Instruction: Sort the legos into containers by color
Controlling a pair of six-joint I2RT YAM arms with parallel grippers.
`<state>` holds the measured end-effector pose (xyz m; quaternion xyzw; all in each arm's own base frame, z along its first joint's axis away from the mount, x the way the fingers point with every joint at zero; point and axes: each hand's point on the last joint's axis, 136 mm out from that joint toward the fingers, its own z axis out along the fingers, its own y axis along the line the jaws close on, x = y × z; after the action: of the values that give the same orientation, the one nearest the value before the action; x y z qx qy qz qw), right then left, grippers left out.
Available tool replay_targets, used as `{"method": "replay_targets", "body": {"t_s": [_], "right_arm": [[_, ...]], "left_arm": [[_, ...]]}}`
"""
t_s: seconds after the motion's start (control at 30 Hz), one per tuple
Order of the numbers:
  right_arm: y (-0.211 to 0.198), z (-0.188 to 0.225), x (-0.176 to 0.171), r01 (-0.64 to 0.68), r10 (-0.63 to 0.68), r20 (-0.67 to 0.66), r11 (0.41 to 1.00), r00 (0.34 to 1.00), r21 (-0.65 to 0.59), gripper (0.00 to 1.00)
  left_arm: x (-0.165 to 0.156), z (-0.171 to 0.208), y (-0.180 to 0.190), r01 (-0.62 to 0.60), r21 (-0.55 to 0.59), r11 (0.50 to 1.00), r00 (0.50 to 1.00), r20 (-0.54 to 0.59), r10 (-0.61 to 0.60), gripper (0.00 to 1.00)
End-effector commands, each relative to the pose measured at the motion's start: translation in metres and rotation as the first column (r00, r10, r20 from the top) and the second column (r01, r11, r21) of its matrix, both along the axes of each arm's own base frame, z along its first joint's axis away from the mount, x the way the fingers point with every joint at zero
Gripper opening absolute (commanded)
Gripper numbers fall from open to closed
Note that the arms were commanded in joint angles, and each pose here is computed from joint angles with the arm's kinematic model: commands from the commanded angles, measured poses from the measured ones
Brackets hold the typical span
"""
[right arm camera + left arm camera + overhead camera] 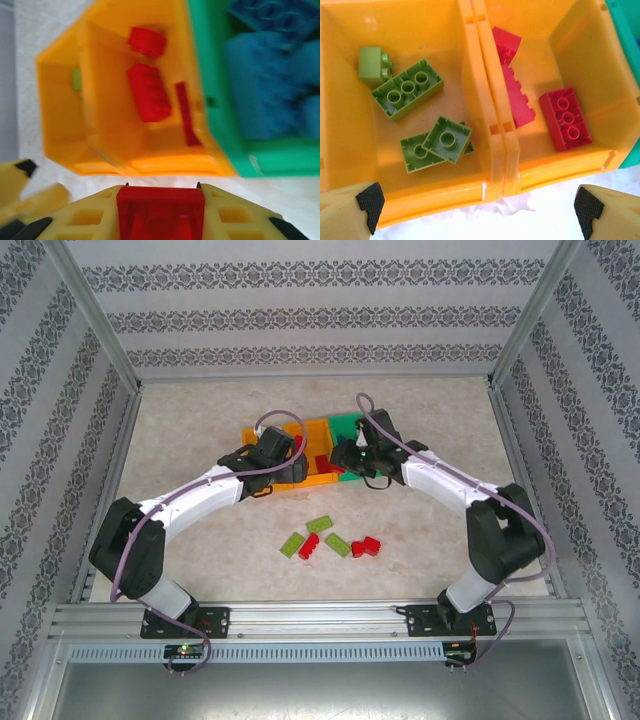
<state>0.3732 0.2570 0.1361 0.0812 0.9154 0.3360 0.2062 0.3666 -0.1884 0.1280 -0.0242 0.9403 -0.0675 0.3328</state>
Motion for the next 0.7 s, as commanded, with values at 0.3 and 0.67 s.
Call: {"method": "replay_targets", "body": {"t_s": [0.3,0.67], "right_arm": [[0.051,-0.001,0.045,-0.049,0.051,-0.021,0.994,0.998,0.102,0.35],[0.054,-0.028,0.055,-0.024,0.029,-0.073,0.998,0.997,0.066,0.48]], "left_arm": [[-0.048,-0.029,-0.002,0.215,0.037,0.976,0.97,-0.124,-0.209,1.0],[-0.103,-0.038,-0.038,0.459,0.046,0.887,0.879,-0.17,-0.446,0.92]]}}
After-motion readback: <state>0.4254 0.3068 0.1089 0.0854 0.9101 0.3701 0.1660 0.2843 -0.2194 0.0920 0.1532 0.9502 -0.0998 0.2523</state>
